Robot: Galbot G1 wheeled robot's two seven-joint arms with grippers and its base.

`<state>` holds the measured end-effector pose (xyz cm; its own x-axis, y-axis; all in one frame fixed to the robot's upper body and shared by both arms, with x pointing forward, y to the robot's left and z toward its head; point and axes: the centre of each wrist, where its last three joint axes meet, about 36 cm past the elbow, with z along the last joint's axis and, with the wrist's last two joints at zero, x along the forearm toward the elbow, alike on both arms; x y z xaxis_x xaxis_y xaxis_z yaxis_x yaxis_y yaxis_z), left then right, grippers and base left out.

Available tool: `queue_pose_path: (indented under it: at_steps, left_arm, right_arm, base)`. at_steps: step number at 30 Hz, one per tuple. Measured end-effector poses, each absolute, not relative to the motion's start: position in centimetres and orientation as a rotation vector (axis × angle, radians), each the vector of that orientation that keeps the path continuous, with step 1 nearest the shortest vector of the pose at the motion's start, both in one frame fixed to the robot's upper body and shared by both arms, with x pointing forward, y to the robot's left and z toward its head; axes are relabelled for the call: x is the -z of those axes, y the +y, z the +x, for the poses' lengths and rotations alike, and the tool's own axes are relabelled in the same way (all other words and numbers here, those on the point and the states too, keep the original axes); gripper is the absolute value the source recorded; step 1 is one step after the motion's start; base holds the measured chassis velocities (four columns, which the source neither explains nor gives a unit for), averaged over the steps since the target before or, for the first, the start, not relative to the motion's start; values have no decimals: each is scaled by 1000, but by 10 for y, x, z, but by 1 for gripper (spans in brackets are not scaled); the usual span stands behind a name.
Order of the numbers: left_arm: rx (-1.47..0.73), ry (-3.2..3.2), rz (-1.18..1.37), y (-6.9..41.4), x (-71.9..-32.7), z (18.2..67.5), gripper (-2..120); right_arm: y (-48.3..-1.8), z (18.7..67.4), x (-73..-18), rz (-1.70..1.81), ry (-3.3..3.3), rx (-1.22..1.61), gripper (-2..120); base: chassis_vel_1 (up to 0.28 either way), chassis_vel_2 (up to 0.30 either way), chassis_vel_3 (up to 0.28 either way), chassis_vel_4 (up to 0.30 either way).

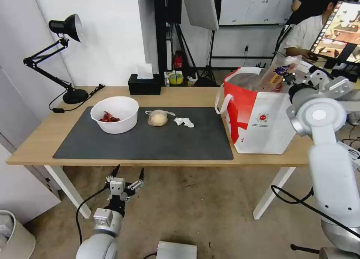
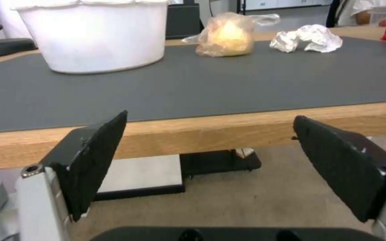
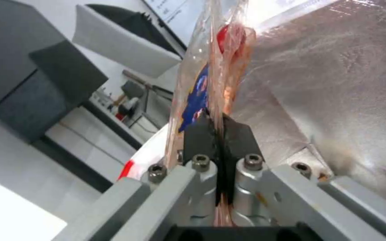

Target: Pick up the trash from the table and place it into the takeout bag.

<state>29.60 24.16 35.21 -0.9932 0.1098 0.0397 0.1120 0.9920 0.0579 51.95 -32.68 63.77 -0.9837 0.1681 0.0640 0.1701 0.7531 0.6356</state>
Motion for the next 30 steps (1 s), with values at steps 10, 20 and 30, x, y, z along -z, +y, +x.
queue_pose_path:
  at_steps: [10, 20, 30]
  left_arm:
    - [91, -3100, -175, 240, -352, 296, 100]
    - [88, -3101, -174, 240, -352, 294, 100]
    - [94, -3109, -170, 241, -353, 296, 100]
  right_arm:
    - [-325, 510, -632, -257, -2943, 1024, 37]
    - [-317, 486, -650, 177, -3170, 1104, 78]
    - [-291, 433, -627, 815, -3257, 655, 100]
  base:
    - [0, 0, 0, 0]
    - [0, 0, 0, 0]
    - [0, 0, 0, 0]
